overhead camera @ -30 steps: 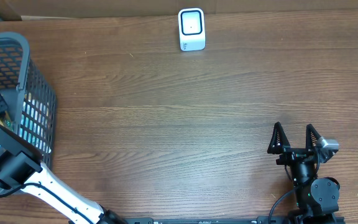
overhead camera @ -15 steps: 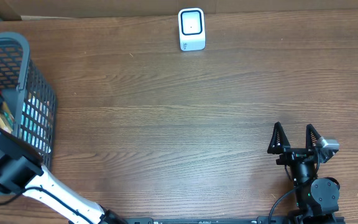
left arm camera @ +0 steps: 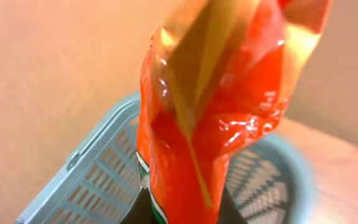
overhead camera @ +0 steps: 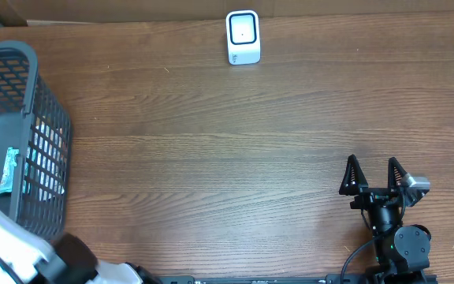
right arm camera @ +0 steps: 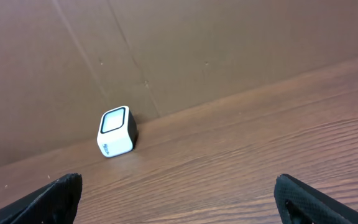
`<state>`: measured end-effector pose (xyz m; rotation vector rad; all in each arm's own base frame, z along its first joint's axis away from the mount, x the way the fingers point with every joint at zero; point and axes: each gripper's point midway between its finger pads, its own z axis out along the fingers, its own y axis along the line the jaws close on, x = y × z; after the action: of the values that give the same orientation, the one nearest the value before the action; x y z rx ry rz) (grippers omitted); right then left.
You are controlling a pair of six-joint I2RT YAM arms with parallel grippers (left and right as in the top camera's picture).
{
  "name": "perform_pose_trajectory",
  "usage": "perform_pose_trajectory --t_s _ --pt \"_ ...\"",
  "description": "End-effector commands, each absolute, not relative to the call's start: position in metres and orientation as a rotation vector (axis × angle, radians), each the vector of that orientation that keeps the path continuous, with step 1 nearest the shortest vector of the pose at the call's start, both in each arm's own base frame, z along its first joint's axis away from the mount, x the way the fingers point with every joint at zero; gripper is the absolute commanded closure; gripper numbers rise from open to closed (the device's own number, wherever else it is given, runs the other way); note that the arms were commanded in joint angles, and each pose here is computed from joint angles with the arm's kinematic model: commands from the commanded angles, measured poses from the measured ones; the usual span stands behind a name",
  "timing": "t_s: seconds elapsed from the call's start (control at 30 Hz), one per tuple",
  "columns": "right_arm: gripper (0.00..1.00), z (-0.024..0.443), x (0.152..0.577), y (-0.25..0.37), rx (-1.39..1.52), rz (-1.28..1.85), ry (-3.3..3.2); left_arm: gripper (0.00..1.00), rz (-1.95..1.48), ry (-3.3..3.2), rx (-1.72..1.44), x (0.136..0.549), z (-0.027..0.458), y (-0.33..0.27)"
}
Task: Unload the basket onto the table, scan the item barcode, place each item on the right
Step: 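Grasp the orange-wrapped long snack and lift it out of the basket, then carry the snack toward the scanner and lay it on the table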
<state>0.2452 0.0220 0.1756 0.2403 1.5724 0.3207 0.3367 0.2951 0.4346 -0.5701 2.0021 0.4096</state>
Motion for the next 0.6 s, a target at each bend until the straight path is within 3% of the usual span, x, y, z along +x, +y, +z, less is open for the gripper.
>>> perform_pose_trajectory --t_s 0.0,0.23,0.57 --pt "0.00 0.174 0.245 0.023 0.240 0.327 1.569 0.96 0.299 1.885 -0.419 0.328 0.493 0.223" --pt "0.00 0.174 0.245 0.023 0.240 0.327 1.569 0.96 0.078 1.944 -0.227 0.328 0.498 0.103" --pt "0.00 0.174 0.245 0.023 0.240 0.327 1.569 0.96 0.083 2.347 -0.338 0.348 0.388 0.020"
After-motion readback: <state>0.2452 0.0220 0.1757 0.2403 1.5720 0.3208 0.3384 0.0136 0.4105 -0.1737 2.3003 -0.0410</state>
